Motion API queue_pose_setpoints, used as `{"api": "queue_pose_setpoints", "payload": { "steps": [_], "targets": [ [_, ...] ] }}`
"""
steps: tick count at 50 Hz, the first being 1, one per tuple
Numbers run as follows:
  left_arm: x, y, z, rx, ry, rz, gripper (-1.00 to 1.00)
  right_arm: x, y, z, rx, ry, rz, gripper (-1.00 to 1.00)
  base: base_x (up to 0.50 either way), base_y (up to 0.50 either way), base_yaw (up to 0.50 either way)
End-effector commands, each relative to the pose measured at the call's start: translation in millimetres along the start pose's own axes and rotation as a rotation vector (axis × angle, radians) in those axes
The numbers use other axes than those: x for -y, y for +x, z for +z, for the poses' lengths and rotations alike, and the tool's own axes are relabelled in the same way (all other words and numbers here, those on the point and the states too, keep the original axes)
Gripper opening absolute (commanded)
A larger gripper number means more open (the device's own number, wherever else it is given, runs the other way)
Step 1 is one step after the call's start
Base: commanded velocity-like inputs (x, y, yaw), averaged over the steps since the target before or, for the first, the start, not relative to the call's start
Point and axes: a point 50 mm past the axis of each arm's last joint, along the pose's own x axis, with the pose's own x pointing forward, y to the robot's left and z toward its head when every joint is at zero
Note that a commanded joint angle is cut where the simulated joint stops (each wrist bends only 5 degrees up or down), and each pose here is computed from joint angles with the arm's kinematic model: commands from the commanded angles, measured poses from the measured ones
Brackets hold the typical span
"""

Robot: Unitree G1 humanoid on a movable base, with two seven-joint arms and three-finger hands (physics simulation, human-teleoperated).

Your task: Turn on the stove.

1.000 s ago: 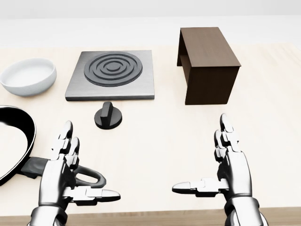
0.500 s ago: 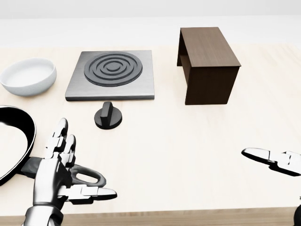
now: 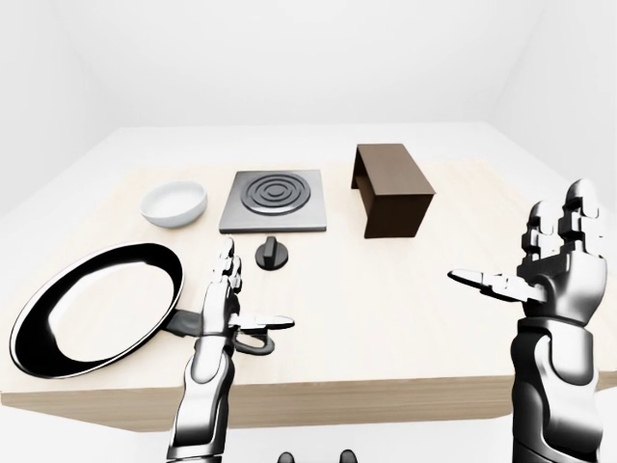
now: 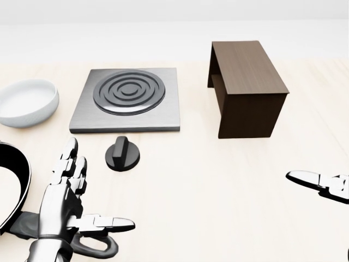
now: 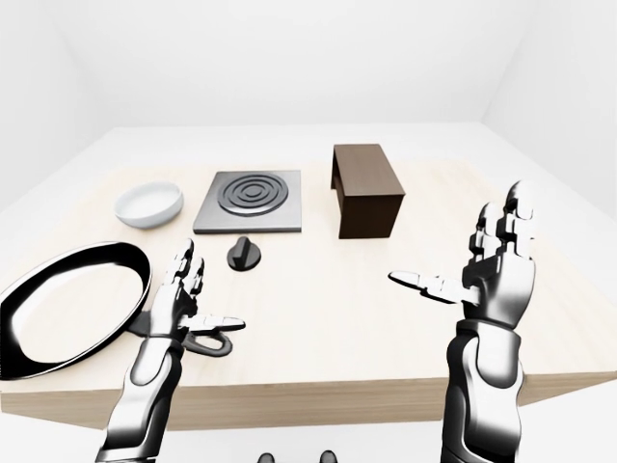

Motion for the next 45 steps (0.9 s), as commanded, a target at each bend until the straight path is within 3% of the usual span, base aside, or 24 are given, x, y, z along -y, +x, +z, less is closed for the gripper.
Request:
{"api": "queue_pose_setpoints", "payload": {
  "steps": [1,29,45],
  "targets": [
    [0.4,-0.6,0.3,0.003,0.004,0.001,1.0,-0.3,-1.2,-2.4,-0.011,-0.001,0.007,1.0,0.33,0.0,0.0],
    [-0.7,0.7,-1.3,0.002,0.006,0.005,1.0,-0.1,-5.5,-4.6,-0.026,0.014,0.011,1.0,0.33,0.0,0.0],
    [1.2,12.3,-16.9,-0.026,0.021,0.005,1.0,-1.2,-6.3,-7.9,-0.041,0.021,0.019,1.0,0.0,0.0,0.0]
  ]
}}
